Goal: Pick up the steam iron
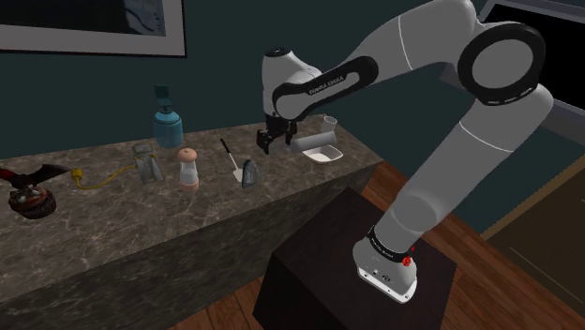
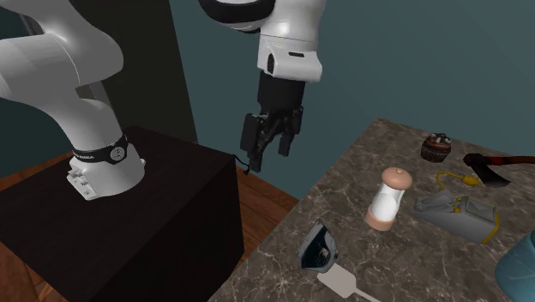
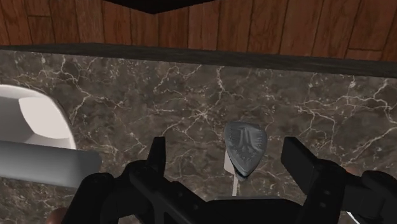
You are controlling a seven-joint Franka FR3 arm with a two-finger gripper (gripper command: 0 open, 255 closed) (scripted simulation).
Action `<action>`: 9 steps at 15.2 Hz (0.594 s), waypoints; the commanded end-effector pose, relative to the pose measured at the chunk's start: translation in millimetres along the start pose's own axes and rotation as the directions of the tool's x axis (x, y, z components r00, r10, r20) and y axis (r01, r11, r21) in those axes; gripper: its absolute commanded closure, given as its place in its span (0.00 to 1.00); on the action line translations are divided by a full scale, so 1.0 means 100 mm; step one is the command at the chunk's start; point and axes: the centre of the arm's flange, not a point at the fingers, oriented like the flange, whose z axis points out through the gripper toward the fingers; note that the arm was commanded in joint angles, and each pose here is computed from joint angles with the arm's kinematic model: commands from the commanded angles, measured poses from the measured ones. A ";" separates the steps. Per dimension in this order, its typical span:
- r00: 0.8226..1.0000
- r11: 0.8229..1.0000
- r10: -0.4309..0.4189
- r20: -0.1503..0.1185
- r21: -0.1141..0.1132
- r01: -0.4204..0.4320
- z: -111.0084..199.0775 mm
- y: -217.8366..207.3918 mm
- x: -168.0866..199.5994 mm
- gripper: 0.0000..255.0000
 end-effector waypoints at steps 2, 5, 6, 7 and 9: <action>0.999 0.999 0.038 -0.012 -0.009 -0.038 0.25 -0.18 0.29 0.00; 0.997 0.997 0.074 -0.024 -0.018 -0.075 0.49 -0.32 0.57 0.00; 0.996 0.996 0.086 -0.028 -0.020 -0.087 0.57 -0.37 0.66 0.00; 0.995 0.995 0.098 -0.032 -0.023 -0.099 0.64 -0.41 0.76 0.00; 0.992 0.992 0.122 -0.041 -0.029 -0.123 0.80 -0.50 0.95 0.00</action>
